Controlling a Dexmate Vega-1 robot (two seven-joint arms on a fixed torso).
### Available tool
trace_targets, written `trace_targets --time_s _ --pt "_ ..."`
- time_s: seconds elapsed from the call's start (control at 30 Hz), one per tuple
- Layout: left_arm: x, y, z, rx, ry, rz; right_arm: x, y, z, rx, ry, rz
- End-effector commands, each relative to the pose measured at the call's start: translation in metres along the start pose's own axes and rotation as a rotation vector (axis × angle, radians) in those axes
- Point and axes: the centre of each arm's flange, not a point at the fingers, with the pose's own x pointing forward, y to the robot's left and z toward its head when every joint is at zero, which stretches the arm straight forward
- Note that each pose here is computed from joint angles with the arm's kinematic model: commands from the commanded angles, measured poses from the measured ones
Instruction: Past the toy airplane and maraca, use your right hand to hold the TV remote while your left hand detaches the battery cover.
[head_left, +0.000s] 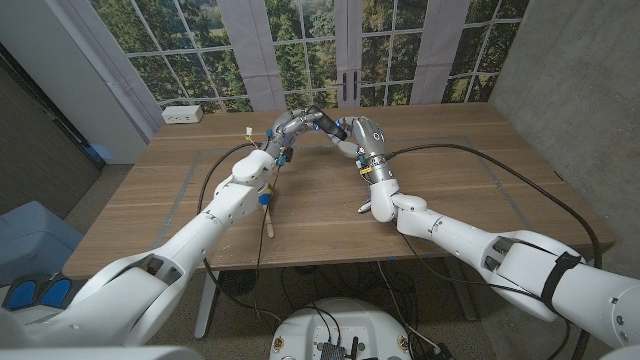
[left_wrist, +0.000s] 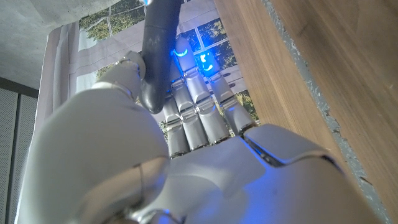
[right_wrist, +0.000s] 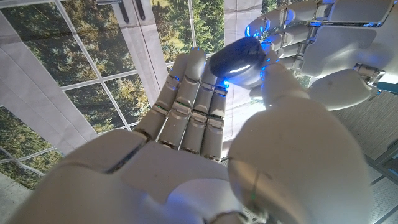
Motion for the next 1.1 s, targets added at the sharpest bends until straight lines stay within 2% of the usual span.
trace_targets --time_s 0.03,0.77,0.93,1.1 --pt "-0.0034 -0.0057 -0.0002 -0.02 -0.07 0.067 -0.0006 0.0012 -0.0044 0.016 0.011 0.003" --pt "-0.0115 -0.011 0.0064 0.09 -0.183 0.183 -0.0033 -0.0005 -0.0102 0.016 0.017 0.001" --pt "-0.0125 -0.012 0.0055 0.035 -0.196 0.179 -0.0033 -0.0014 -0.0106 0.019 0.015 -0.006" --pt "-0.0083 -0.0123 0.0006 -0.105 -0.18 0.111 -0.0042 -0.0025 -0.0109 0.017 0.018 -0.008"
